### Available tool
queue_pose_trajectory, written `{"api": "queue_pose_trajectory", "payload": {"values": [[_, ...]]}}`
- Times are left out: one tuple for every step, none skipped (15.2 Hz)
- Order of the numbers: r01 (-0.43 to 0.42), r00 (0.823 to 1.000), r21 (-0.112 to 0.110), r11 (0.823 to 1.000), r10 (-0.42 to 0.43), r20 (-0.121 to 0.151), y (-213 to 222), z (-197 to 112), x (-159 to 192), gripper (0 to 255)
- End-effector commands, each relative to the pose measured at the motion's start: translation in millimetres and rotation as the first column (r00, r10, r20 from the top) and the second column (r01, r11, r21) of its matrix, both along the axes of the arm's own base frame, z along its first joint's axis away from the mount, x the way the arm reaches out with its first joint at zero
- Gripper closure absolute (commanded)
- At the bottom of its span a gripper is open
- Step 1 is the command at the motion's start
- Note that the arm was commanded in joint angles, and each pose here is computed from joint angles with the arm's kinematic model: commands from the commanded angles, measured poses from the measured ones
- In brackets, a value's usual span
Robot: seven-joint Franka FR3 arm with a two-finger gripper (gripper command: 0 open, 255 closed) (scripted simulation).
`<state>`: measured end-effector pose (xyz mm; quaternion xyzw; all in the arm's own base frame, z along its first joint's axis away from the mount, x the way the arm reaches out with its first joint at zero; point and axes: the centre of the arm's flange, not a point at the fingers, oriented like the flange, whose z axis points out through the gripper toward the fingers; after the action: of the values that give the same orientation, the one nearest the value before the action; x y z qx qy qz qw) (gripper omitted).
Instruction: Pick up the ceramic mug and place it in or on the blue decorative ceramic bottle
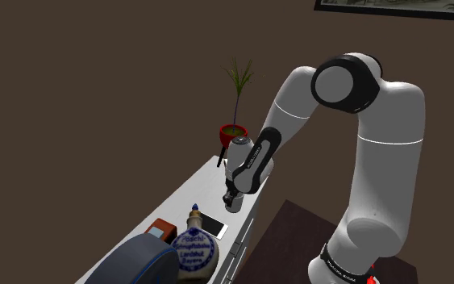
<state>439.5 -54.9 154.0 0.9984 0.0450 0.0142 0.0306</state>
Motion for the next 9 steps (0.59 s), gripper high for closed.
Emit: {"api": "queue_pose_trajectory", "payload": {"values": [[0.000,1.000,0.000,1.000,0.000,0.000,0.0,0.0,0.0,255],[0.000,1.000,0.000,1.000,0.000,0.000,0.0,0.0,0.0,255],[0.000,1.000,0.000,1.000,0.000,0.000,0.0,0.0,0.0,255],[0.000,1.000,0.000,1.000,0.000,0.000,0.0,0.0,0.0,255],[0.000,1.000,0.000,1.000,0.000,0.000,0.0,0.0,0.0,255],[0.000,1.000,0.000,1.000,0.000,0.000,0.0,0.0,0.0,255],[0.000,1.000,0.000,1.000,0.000,0.000,0.0,0.0,0.0,255],[0.000,1.000,0.000,1.000,0.000,0.000,0.0,0.0,0.0,255],[0.000,1.000,0.000,1.000,0.000,0.000,0.0,5.2,0.0,255]]}}
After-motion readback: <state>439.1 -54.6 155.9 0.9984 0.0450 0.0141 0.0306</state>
